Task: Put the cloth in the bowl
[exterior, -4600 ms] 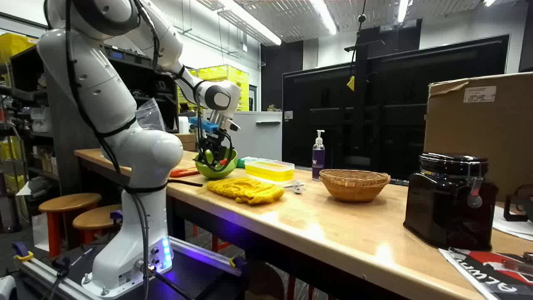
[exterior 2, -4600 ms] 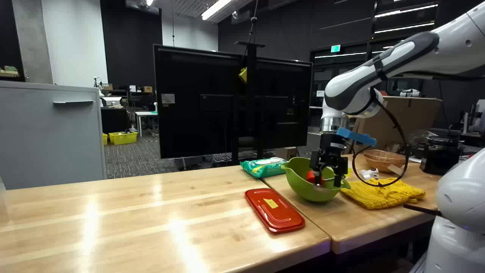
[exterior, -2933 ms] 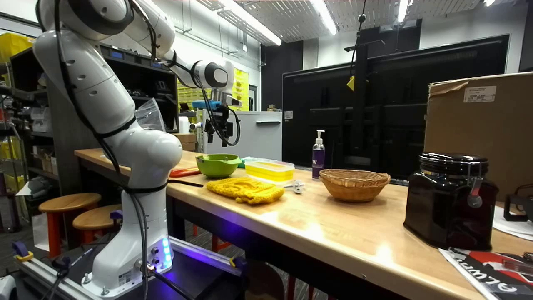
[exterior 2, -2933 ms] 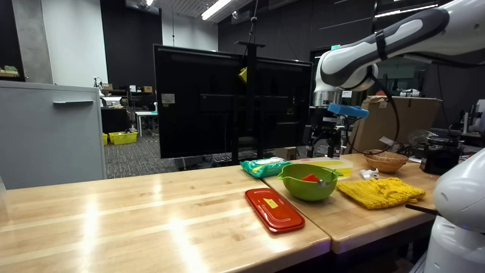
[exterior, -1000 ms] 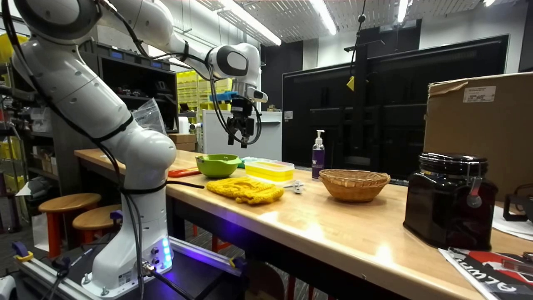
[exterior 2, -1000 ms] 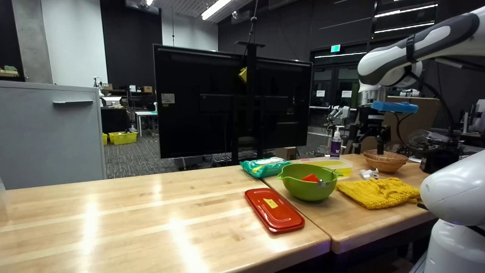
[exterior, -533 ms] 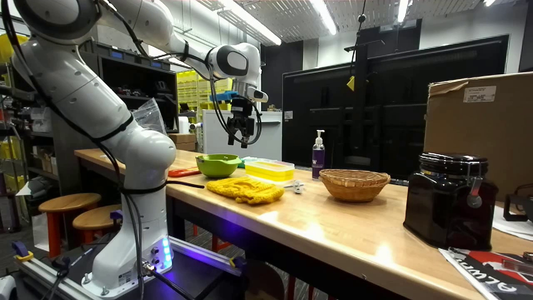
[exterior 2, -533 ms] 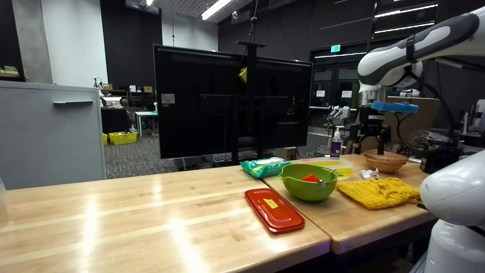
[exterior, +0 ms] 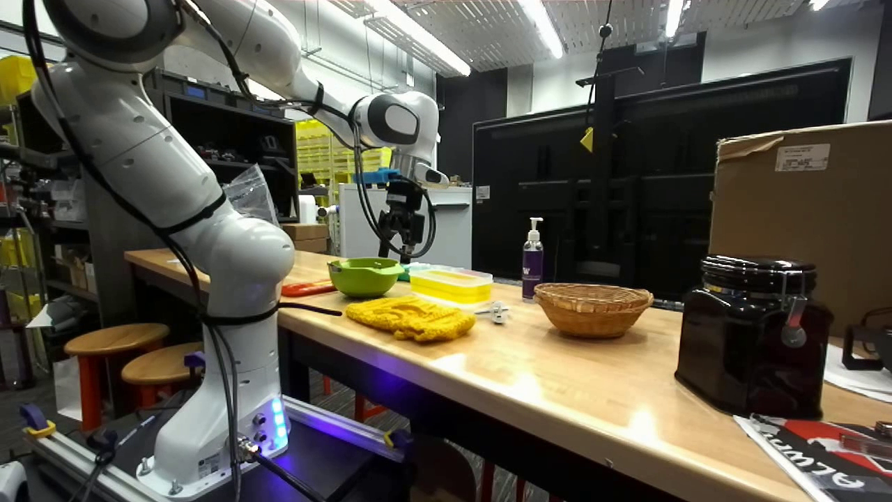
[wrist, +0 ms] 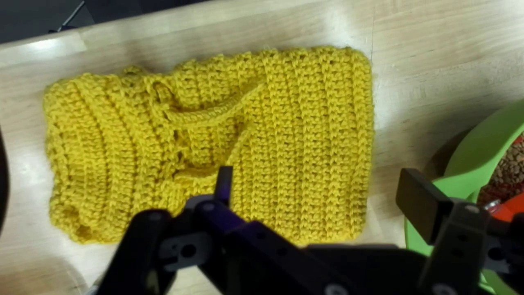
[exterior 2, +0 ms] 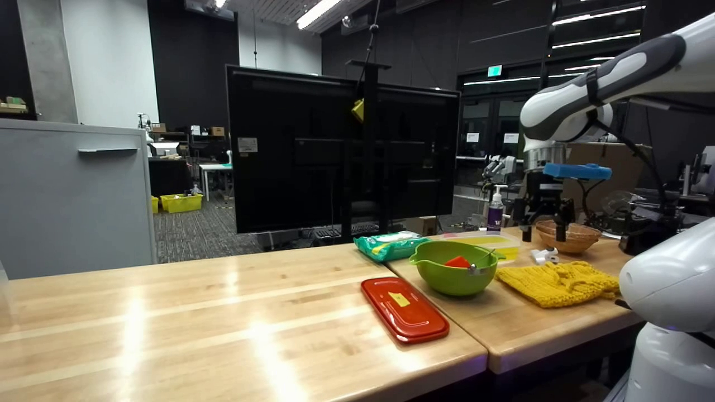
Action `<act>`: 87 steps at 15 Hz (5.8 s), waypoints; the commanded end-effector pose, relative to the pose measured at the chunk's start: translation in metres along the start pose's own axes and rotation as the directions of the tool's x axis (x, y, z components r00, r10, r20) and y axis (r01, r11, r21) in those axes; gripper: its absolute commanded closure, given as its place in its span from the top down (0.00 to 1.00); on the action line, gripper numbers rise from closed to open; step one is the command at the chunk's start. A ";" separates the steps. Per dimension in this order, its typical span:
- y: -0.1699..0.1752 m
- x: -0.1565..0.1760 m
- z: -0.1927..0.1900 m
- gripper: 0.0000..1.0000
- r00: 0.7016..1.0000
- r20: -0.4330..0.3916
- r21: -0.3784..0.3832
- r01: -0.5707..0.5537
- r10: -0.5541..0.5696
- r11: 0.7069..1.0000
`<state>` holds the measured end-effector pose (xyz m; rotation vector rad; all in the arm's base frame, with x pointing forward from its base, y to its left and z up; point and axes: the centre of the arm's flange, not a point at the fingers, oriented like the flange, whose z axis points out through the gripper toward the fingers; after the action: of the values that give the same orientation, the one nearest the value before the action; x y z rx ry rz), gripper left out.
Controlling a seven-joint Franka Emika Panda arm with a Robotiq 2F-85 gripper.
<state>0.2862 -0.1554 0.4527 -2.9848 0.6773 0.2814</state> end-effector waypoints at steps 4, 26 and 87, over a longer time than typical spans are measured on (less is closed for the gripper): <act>0.014 0.018 0.053 1.00 0.996 0.090 0.012 0.024 -0.025 1.000; 0.053 0.045 0.122 1.00 0.986 0.126 0.177 0.085 -0.108 0.981; -0.075 0.125 -0.187 0.02 0.985 0.129 0.175 -0.136 0.114 0.975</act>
<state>0.4231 -0.1509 0.5911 -2.7668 0.7561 0.3383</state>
